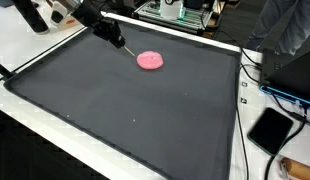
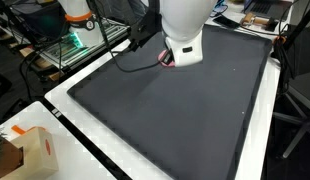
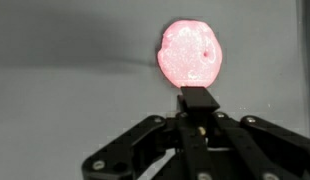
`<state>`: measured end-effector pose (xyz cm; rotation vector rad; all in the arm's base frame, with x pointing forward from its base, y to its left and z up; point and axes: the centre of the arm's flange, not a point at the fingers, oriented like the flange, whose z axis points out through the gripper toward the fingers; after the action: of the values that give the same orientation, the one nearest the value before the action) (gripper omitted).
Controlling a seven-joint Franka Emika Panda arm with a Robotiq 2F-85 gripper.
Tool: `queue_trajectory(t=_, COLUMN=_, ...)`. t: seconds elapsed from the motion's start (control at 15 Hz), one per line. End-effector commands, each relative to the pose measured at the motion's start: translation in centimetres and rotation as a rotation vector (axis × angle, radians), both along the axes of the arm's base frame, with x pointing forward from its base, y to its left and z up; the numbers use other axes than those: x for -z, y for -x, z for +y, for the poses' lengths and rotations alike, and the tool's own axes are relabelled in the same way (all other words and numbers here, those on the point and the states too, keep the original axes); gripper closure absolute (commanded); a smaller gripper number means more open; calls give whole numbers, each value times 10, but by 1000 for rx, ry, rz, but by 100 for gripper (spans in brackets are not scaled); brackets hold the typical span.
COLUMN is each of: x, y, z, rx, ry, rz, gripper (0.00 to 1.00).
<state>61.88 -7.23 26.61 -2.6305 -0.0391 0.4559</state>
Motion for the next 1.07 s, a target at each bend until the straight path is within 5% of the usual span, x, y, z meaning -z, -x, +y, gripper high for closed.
queue_trajectory(t=0.0, x=-2, y=-12, z=15, rx=-10, ry=57, rz=7, gripper=97)
queue_trajectory(t=1.0, x=-32, y=-21, z=114, rx=-250, ry=273, rz=-85, gripper=97)
